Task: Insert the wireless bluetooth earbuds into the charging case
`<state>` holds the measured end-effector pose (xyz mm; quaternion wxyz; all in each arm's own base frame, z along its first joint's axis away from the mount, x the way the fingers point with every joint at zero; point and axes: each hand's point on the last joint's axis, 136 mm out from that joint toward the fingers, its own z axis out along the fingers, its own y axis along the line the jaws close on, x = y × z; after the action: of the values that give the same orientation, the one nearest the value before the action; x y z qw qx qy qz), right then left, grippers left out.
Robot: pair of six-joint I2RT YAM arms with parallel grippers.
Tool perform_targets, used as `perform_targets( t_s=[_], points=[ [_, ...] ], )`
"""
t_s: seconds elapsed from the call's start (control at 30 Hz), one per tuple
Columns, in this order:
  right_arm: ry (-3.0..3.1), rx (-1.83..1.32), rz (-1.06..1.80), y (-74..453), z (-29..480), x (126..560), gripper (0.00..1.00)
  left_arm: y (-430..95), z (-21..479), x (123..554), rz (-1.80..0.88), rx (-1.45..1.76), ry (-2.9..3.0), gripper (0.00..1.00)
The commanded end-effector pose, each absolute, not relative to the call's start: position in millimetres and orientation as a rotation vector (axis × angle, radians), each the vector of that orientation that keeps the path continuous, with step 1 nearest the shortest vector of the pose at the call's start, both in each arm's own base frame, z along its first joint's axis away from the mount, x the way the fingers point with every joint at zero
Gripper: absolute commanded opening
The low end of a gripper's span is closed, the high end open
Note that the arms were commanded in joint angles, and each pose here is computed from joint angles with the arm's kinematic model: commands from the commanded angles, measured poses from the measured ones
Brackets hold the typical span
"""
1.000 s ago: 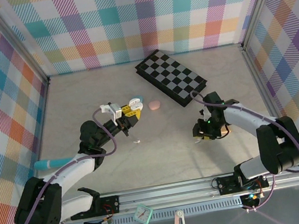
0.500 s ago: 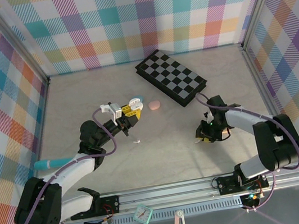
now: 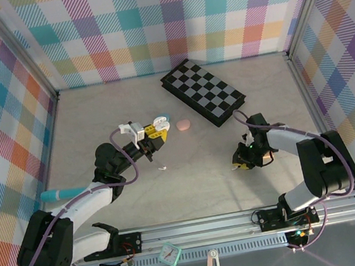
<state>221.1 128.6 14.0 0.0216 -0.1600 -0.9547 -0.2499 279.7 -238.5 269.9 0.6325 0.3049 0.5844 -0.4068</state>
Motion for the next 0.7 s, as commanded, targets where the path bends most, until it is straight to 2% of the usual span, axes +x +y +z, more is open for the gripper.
perform_targets(
  t_s=[0.0,0.3,0.67],
  points=[
    [-2.945,-0.506,-0.755,129.6,6.8,215.9,0.22,-239.4,281.2,276.7,-0.94,0.709,1.295,0.0],
    [-3.125,-0.392,-0.726,119.1,39.2,227.2,0.2,-243.1,279.0,280.2,-0.945,0.713,1.296,0.0],
    [-3.517,0.148,-0.741,131.9,102.8,253.9,0.18,-271.6,255.6,279.4,-0.965,0.805,1.348,0.0]
  ],
)
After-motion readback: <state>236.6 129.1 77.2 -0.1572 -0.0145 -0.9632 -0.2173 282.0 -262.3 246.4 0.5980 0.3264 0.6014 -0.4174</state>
